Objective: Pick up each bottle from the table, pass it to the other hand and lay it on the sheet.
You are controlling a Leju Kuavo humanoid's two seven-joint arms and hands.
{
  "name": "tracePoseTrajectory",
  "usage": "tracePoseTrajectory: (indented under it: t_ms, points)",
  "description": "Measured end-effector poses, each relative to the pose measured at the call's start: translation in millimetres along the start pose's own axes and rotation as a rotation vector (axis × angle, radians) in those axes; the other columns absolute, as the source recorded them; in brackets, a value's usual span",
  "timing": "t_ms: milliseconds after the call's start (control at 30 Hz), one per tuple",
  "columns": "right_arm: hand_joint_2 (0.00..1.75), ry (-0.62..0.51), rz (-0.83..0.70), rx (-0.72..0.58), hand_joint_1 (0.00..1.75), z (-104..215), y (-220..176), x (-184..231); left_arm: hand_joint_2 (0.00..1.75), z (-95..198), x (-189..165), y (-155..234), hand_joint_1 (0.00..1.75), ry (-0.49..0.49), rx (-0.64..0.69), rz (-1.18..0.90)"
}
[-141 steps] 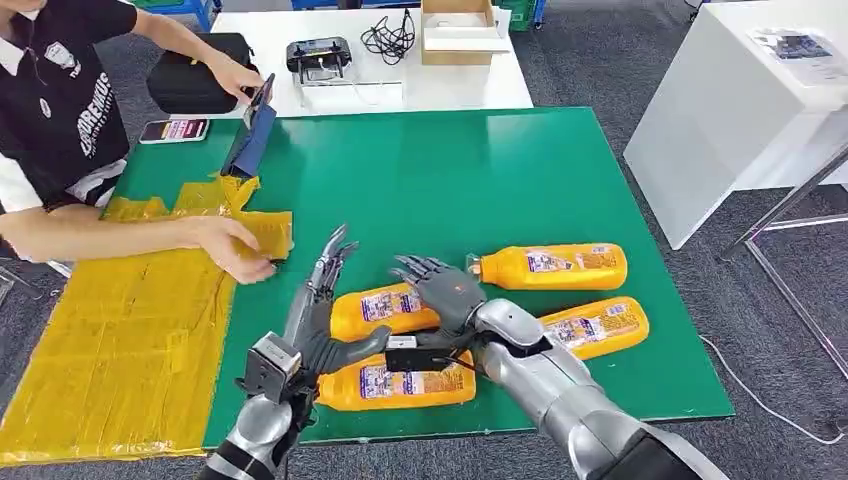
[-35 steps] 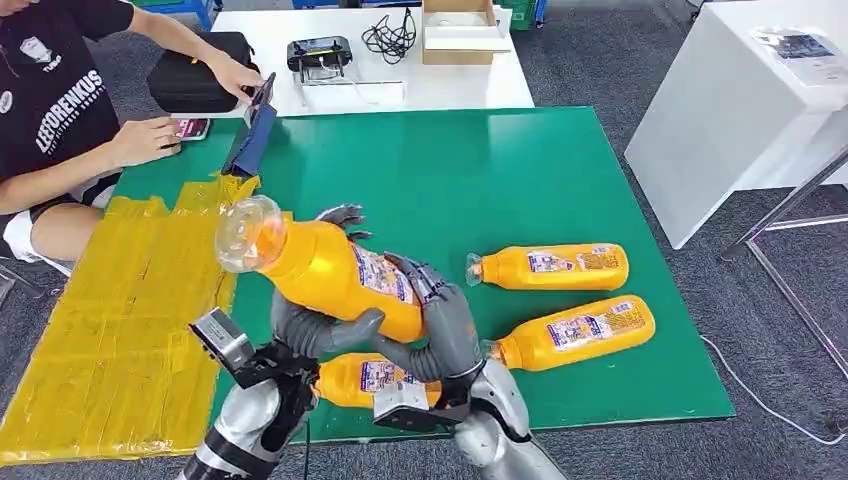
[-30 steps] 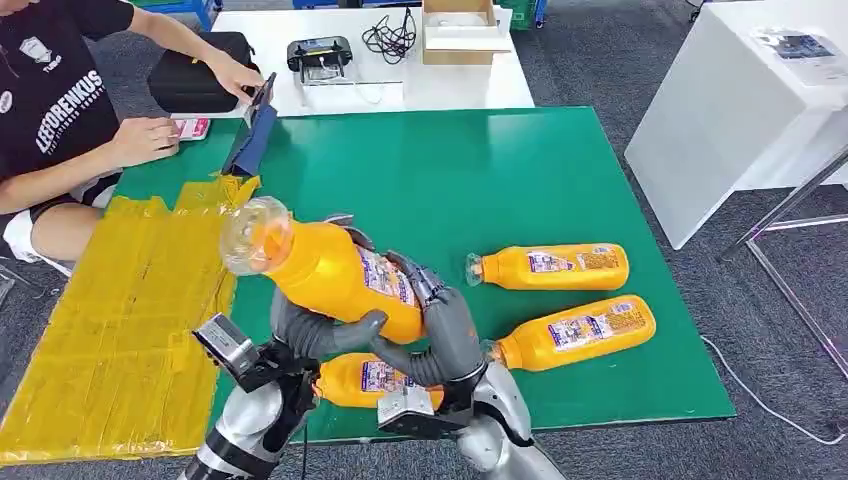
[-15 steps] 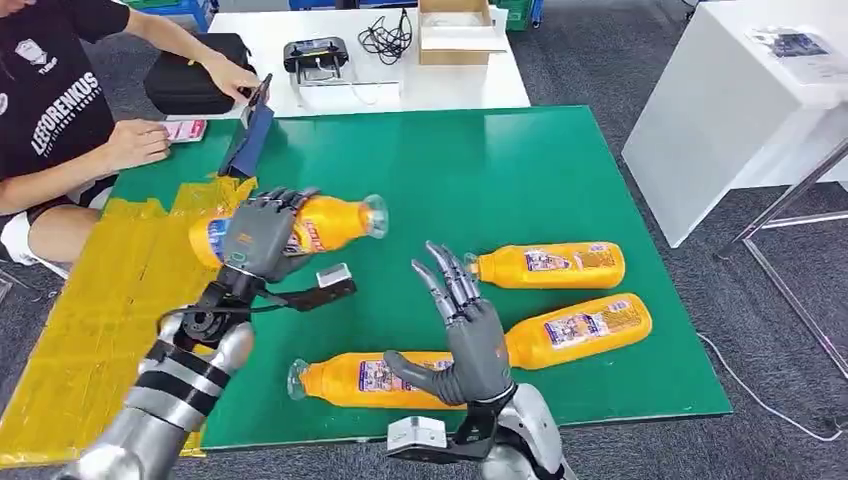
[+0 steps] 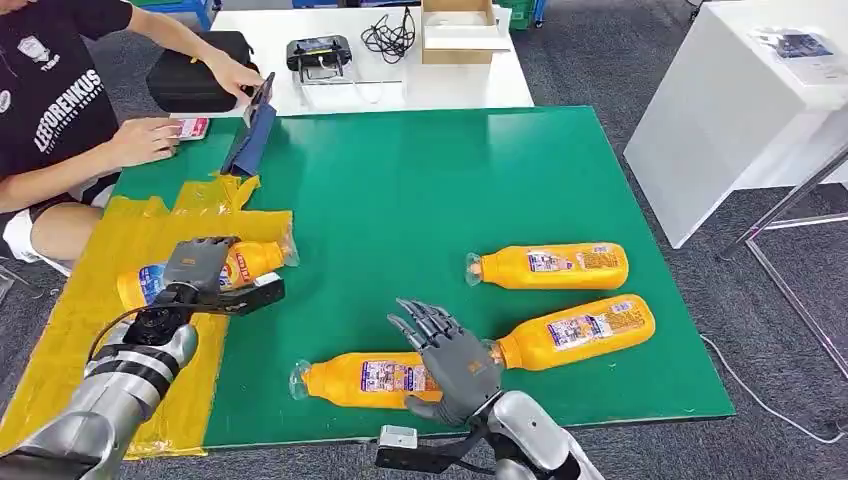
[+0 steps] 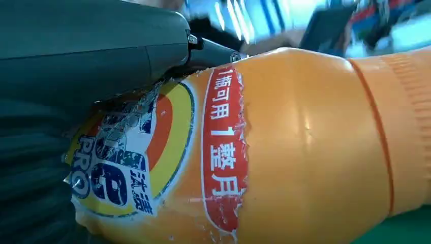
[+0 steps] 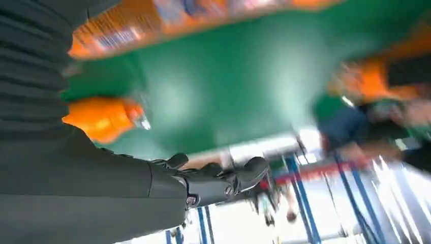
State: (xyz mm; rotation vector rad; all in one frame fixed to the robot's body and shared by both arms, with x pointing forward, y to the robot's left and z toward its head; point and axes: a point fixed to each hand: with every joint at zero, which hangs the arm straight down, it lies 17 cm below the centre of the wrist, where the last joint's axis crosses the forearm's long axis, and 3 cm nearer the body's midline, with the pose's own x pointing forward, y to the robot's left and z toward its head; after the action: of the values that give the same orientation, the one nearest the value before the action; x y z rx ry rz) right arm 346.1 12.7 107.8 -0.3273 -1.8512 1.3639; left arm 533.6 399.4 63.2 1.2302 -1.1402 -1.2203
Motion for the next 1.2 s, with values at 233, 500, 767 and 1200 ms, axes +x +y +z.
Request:
tracePoseTrajectory:
  t_ms: [233, 500, 767, 1200]
  points:
    - [1.75, 0.055, 0.060, 0.138, 0.00, 7.5, 41.3, -30.3, 1.75, -3.5, 5.3, -10.9, 0.00, -0.011, -0.059, 0.190]
    - [1.75, 0.115, 0.136, 0.202, 0.00, 11.3, 57.5, -57.0, 1.75, 0.0, 33.7, -8.5, 0.00, -0.068, -0.025, 0.349]
    - [1.75, 0.158, 0.128, 0.241, 1.75, -0.3, 64.4, -76.3, 1.75, 18.4, 96.7, 62.9, 0.00, -0.260, 0.207, 0.679]
    - [1.75, 0.221, 0.044, 0.222, 1.75, -15.3, 64.5, -95.6, 1.75, 87.4, 138.1, 215.2, 0.00, -0.516, 0.612, 1.029]
